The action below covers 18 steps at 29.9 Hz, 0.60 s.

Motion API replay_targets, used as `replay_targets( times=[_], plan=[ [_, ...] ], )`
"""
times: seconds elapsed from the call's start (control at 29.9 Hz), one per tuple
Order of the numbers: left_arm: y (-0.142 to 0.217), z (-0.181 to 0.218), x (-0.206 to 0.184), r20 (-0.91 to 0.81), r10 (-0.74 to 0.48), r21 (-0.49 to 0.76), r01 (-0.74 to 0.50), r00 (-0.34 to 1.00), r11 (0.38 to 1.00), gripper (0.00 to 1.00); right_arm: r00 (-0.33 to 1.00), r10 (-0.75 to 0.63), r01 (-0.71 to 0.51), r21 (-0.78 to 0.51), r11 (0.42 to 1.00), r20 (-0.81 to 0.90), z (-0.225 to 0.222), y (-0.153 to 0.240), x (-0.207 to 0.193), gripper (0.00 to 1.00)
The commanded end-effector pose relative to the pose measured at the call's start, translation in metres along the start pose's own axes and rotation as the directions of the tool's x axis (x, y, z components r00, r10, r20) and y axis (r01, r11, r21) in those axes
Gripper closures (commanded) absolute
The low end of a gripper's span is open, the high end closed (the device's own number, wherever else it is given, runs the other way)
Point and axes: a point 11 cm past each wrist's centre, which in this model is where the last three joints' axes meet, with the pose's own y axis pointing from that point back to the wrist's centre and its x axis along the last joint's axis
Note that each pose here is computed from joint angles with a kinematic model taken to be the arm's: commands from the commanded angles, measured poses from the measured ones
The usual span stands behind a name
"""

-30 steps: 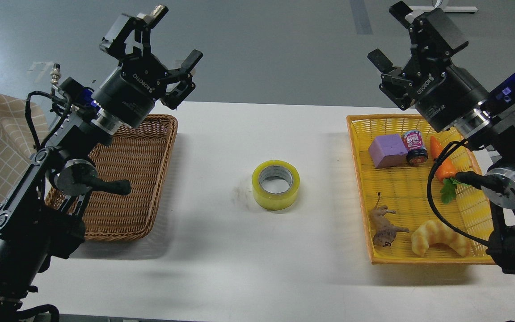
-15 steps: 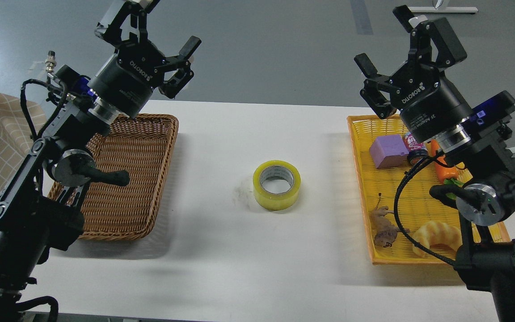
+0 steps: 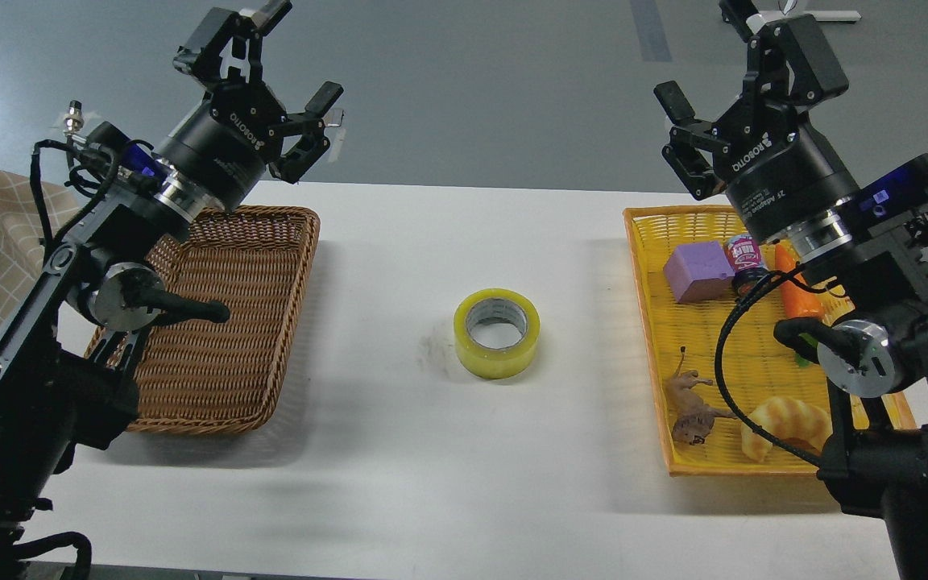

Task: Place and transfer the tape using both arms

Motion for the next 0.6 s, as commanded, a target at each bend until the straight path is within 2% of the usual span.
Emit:
replay_targets(
  times=[0.0,0.2,0.33,0.5,0.57],
  plan=[
    [0.006,0.003,0.007,0.035,0.005,0.019,-0.006,0.999,1.000,0.02,1.000,0.002,-0.002,-0.002,1.000,0.000,0.001,0.000,0.000,0.00],
    [0.010,0.004,0.012,0.126,-0.032,0.100,0.019,0.992,0.995,0.02,1.000,0.000,0.000,-0.002,1.000,-0.002,0.000,-0.001,0.000,0.00],
    [0.005,0.009,0.011,0.186,-0.048,0.109,0.028,0.981,0.994,0.02,1.000,0.003,-0.003,-0.006,1.000,0.000,0.002,0.001,0.000,0.00],
    [0.008,-0.005,0.011,0.424,-0.106,0.201,0.021,0.900,0.979,0.02,1.000,-0.013,0.013,-0.022,1.000,-0.005,0.007,0.001,-0.006,0.00],
    [0.009,-0.009,0.010,0.466,-0.129,0.227,0.022,0.875,0.974,0.02,1.000,-0.019,0.019,-0.024,1.000,-0.004,0.008,0.000,-0.008,0.00]
  ],
)
